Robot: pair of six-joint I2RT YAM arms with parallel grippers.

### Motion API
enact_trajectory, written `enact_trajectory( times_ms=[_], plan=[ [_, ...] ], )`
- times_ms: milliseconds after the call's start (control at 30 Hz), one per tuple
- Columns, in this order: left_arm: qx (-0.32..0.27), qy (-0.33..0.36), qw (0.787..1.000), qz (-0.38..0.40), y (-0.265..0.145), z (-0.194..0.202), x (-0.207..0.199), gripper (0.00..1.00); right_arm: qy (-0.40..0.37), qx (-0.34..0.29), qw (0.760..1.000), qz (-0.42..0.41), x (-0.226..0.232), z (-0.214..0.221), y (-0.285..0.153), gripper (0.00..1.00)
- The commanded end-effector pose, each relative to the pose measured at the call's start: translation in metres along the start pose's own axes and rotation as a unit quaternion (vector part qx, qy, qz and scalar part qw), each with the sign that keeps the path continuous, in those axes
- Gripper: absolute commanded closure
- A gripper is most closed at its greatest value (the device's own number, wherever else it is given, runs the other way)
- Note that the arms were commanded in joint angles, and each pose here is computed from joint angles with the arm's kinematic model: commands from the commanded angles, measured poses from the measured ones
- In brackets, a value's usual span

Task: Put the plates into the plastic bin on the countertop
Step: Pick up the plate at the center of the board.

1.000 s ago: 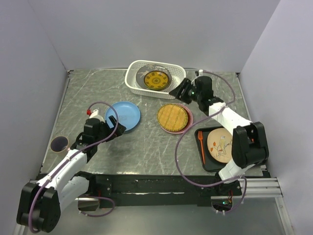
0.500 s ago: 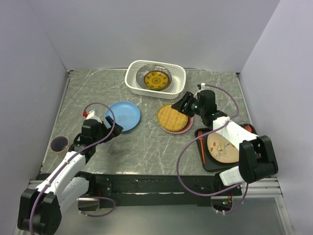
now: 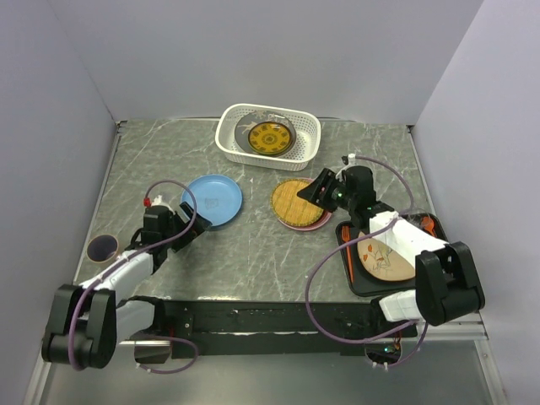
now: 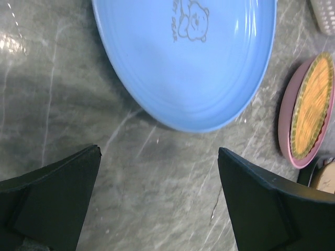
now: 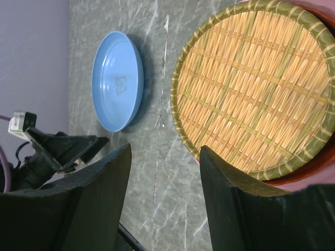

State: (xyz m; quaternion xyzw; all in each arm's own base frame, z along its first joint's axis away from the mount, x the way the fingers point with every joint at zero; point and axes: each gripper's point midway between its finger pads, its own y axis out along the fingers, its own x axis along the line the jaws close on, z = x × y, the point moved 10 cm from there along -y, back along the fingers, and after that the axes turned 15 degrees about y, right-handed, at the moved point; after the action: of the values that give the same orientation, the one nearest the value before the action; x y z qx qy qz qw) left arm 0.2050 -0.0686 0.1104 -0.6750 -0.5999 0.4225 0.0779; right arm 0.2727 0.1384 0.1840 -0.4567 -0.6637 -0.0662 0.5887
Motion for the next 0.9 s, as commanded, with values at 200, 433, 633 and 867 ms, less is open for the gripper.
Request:
enact_trajectory(
  times_ms=[200,433,633,867],
  plan=[
    [-0.003,-0.034,0.999,0.017,0.032,-0.014,0.003,0.07,-0.03,-0.012,0.999,-0.018,0.01,0.0,-0.011,0.37],
    [0.016,-0.045,0.999,0.017,0.047,-0.008,0.012,0.22,-0.028,-0.011,0.999,-0.019,0.011,-0.002,-0.009,0.37],
    [0.023,-0.055,0.998,0.016,0.053,-0.002,0.02,0.73,-0.026,-0.011,0.999,-0.014,0.007,-0.002,-0.006,0.37],
    [0.031,-0.057,0.998,0.024,0.057,-0.001,0.021,0.99,-0.027,-0.017,0.999,-0.01,0.006,0.0,-0.01,0.36]
  ],
)
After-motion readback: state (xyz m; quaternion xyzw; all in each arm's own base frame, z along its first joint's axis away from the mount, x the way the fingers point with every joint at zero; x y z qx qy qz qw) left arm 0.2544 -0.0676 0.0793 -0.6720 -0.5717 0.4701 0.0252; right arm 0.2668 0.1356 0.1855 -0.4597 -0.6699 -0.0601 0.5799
